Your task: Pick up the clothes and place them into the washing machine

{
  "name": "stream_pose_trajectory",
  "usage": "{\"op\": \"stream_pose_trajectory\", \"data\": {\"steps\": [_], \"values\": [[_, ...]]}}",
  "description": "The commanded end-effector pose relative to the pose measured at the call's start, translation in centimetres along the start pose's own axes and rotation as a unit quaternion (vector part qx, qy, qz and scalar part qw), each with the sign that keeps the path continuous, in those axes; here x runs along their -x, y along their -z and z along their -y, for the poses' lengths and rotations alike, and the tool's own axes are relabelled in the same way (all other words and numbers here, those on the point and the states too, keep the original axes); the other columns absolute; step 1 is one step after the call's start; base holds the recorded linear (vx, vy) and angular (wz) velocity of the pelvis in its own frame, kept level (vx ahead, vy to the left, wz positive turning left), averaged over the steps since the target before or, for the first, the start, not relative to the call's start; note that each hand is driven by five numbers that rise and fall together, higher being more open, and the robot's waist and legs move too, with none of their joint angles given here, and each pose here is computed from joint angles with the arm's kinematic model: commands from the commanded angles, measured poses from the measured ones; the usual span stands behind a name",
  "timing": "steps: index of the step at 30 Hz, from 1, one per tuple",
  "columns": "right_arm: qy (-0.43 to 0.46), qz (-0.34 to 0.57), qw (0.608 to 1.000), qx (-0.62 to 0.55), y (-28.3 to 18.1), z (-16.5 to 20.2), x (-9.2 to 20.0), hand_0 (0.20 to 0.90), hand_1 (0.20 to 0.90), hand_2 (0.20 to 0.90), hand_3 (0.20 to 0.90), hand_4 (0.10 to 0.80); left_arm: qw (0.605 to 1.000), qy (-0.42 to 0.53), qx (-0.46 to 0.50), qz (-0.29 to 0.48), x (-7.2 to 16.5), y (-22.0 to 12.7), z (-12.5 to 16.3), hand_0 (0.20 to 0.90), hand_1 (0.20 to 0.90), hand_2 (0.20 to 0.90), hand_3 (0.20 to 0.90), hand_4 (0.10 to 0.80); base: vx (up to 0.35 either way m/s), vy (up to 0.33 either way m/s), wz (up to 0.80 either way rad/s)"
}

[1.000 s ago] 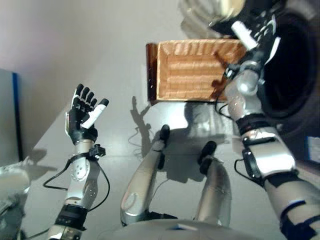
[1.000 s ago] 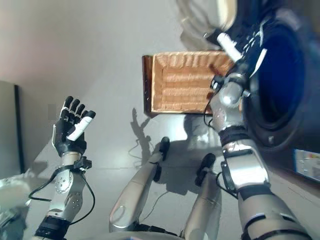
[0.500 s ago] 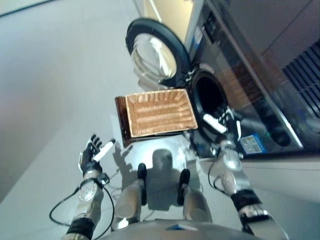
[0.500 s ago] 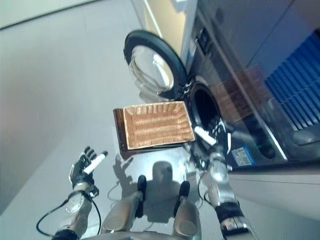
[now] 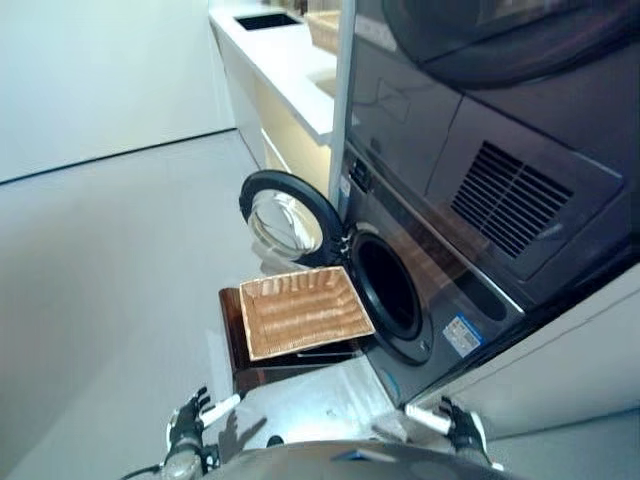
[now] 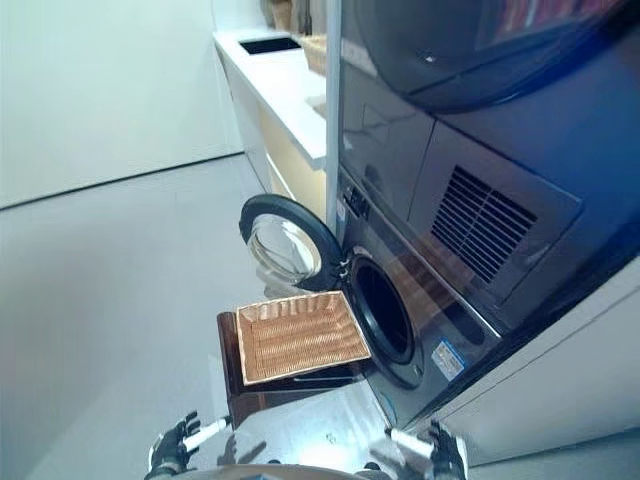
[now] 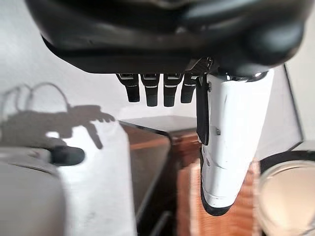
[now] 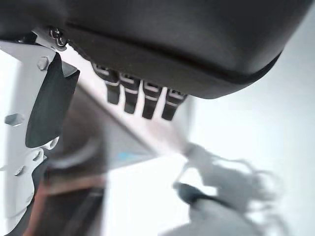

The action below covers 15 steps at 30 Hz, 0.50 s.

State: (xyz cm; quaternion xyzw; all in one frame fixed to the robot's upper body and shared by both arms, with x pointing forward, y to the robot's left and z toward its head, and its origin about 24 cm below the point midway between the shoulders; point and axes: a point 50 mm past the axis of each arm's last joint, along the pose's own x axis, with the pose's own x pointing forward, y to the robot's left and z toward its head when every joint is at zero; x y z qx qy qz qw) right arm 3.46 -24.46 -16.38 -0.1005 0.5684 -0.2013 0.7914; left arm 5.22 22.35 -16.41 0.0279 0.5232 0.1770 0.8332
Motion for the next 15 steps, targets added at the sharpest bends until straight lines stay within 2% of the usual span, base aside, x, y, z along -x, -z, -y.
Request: {"op": "stream_pose_trajectory", "data": {"steps": [1, 2, 7, 15], "values": [[0.022, 0.007, 1.0, 0.018, -0.9, 0.9, -0.4, 0.9, 0.9, 0.9, 0.9, 0.8, 0.999, 0.012, -0.021, 0.039, -0.6, -2.3, 0.0, 0.9, 0.9, 0.9, 0.9, 0.8, 0.016, -0.028, -0.09], [0.014, -0.025, 0.999, 0.034, 0.5, 0.9, -0.2, 0.9, 0.9, 0.9, 0.9, 0.8, 0.998, 0.023, -0.046, 0.022, -0.5, -1.6, 0.3, 0.9, 0.9, 0.9, 0.9, 0.8, 0.021, -0.039, -0.07], [0.006, -0.064, 0.997, 0.039, 2.0, 0.7, 0.1, 0.9, 0.9, 0.9, 0.9, 0.8, 0.996, 0.055, -0.074, 0.019, -0.5, -1.5, 1.2, 0.9, 0.9, 0.9, 0.9, 0.8, 0.02, -0.021, 0.04], [0.017, -0.04, 0.999, 0.029, -0.8, 0.8, -0.7, 0.9, 0.9, 0.9, 0.9, 0.8, 0.991, 0.081, -0.101, 0.013, -0.3, -1.2, 2.3, 0.9, 0.9, 0.9, 0.9, 0.8, -0.002, -0.003, 0.06]]}}
